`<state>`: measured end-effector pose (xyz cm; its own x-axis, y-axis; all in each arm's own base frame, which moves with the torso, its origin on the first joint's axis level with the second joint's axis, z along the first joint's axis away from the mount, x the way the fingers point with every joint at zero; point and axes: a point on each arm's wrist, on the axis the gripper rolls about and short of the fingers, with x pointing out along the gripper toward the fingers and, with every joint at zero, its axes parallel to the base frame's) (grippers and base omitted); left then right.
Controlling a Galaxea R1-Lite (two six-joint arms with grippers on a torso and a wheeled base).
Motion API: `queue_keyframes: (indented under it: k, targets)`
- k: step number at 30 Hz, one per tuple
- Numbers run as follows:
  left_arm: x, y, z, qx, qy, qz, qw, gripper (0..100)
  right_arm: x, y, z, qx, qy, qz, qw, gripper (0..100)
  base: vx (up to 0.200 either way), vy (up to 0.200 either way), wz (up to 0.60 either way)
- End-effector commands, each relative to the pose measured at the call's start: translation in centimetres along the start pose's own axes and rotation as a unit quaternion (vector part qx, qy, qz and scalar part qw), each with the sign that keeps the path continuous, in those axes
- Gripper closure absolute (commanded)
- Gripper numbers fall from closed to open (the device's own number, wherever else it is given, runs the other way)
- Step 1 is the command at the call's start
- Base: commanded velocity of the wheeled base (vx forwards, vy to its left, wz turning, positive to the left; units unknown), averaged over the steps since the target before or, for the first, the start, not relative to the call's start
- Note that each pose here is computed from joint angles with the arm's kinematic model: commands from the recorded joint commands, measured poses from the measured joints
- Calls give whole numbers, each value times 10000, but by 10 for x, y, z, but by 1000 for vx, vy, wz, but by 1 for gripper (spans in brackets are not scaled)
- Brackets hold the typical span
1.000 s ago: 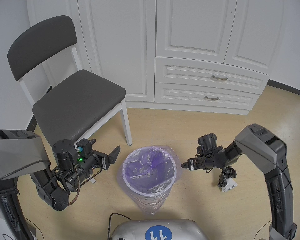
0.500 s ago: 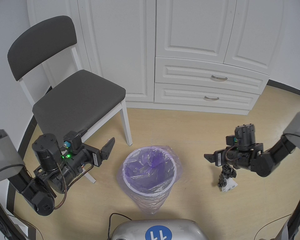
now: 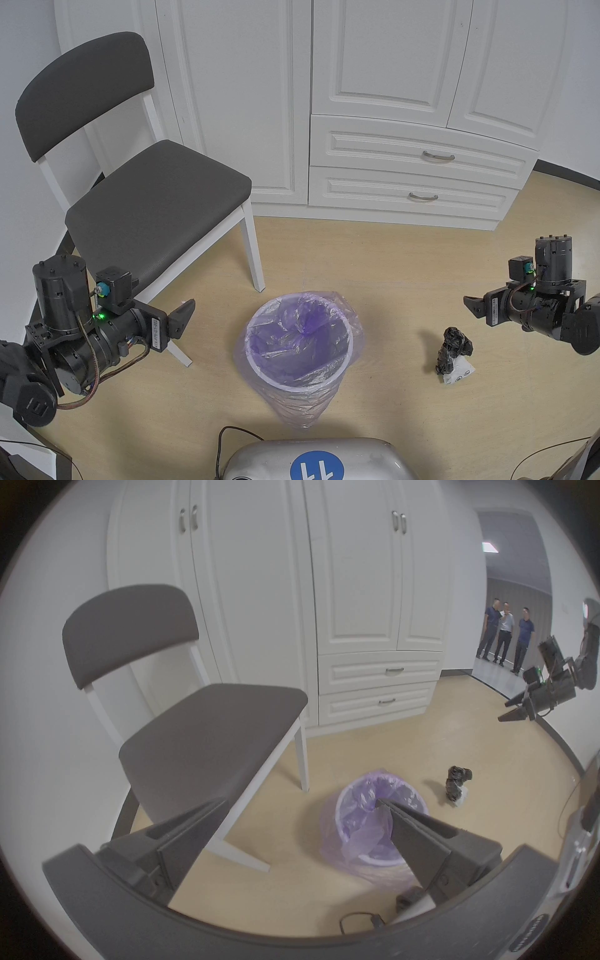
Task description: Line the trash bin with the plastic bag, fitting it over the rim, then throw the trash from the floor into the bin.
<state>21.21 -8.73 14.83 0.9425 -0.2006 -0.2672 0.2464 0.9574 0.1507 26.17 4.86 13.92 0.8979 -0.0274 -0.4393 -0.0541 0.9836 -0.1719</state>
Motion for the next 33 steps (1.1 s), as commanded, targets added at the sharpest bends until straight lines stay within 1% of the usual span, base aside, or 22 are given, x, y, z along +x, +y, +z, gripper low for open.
queue_keyframes:
  k: [1, 2, 3, 4, 8, 13, 16, 18, 22, 24, 28, 33]
  targets:
    - [-29, 11, 43, -878, 78, 10, 9961, 0, 30, -30, 9, 680, 1177, 258, 9904, 0, 0, 0, 0]
    - [-29, 11, 43, -913, 138, 2, 9957, 0, 37, -31, 8, 776, 1281, 346, 9881, 0, 0, 0, 0]
    - [-27, 11, 41, -946, 275, -45, 9951, 0, 55, -35, 4, 942, 1527, 410, 9829, 0, 0, 0, 0]
    - [-27, 11, 41, -960, 305, -98, 9949, 0, 73, -38, -4, 1036, 1735, 398, 9786, 0, 0, 0, 0]
    - [-29, 12, 41, -988, 270, -154, 9946, 0, 121, -39, -38, 1100, 2335, 327, 9656, 0, 0, 0, 0]
    - [-30, 13, 43, -999, 233, -139, 9946, 0, 158, -39, -62, 1226, 2652, 284, 9560, 0, 0, 0, 0]
    - [-30, 15, 43, -1011, 212, -109, 9946, 0, 172, -39, -66, 1340, 2662, 252, 9542, 0, 0, 0, 0]
    - [-31, 15, 44, -1006, 197, -109, 9947, 0, 178, -39, -66, 1365, 2640, 256, 9545, 0, 0, 0, 0]
    - [-29, 18, 43, -1026, 216, -44, 9945, 0, 197, -47, -64, 1426, 2486, 196, 9578, 0, 0, 0, 0]
    - [-26, 18, 41, -1027, 270, -15, 9943, 0, 208, -47, -71, 1397, 2532, 164, 9571, 0, 0, 0, 0]
    - [-23, 19, 42, -1019, 301, -1, 9943, 0, 212, -46, -80, 1362, 2614, 162, 9554, 0, 0, 0, 0]
    - [-22, 19, 41, -1010, 309, 7, 9944, 0, 228, -47, -96, 1350, 2511, 136, 9584, 0, 0, 0, 0]
